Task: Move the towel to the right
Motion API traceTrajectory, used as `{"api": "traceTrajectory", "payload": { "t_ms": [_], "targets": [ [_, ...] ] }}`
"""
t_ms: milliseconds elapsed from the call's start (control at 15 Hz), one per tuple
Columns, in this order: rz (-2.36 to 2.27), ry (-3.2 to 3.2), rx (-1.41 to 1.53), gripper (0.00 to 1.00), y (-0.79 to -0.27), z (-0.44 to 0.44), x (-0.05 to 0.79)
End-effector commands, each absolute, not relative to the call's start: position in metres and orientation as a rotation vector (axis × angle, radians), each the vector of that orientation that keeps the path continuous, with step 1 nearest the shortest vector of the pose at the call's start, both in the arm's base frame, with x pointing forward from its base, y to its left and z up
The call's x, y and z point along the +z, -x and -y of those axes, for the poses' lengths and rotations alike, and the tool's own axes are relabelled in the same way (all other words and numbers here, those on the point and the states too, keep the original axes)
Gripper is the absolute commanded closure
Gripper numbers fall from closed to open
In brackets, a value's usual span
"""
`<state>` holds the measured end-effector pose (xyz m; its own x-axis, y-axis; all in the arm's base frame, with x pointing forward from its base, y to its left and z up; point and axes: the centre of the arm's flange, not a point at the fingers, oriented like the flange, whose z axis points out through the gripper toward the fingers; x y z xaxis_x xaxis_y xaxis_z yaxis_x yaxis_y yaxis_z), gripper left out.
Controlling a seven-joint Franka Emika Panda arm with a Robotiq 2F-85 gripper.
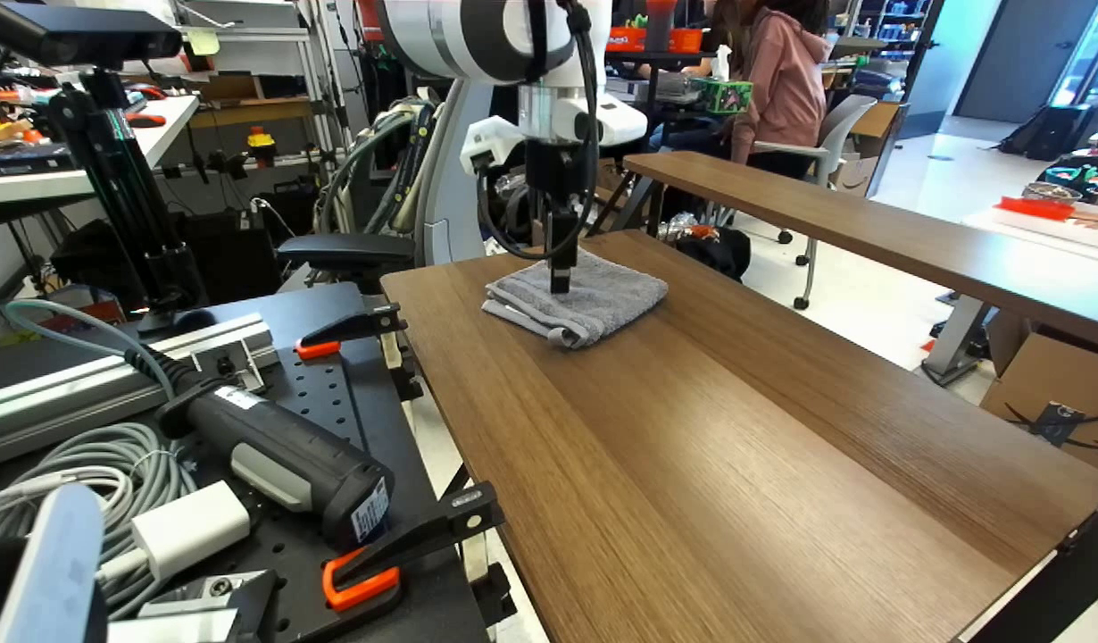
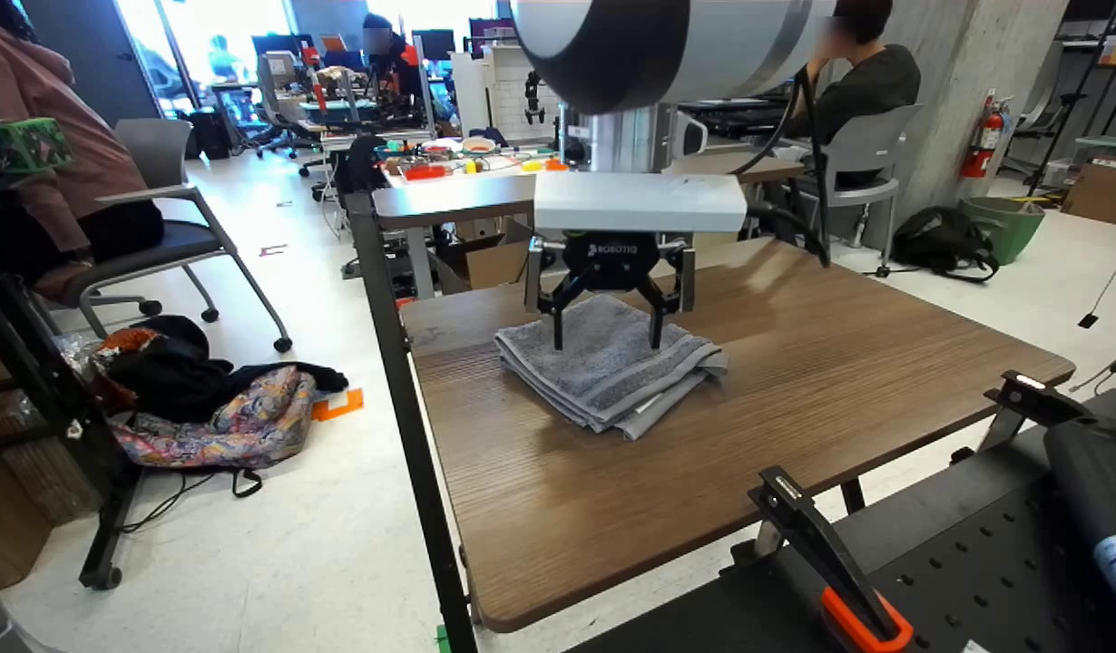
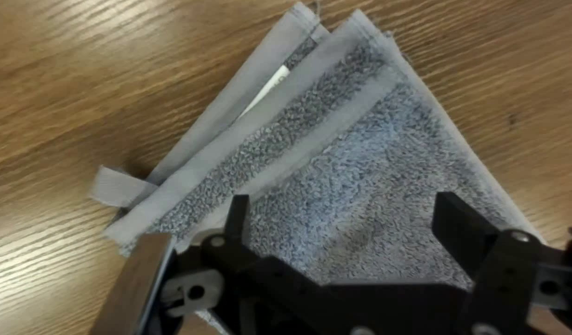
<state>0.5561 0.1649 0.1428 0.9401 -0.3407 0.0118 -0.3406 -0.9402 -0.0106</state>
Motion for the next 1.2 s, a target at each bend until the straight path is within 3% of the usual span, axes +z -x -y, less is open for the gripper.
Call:
{"api": "traceTrajectory", "payload": {
  "t_ms": [0,533,1133],
  "targets": [
    [-0.606,3.101,-0.054,0.0,-0.579,-0.173,0.108],
    [-0.674,3.106,-0.055,0.0,-0.595,-0.129,0.108],
    [-1.027,3.093,0.043,0.0,-0.603,0.029,0.074]
  ]
}}
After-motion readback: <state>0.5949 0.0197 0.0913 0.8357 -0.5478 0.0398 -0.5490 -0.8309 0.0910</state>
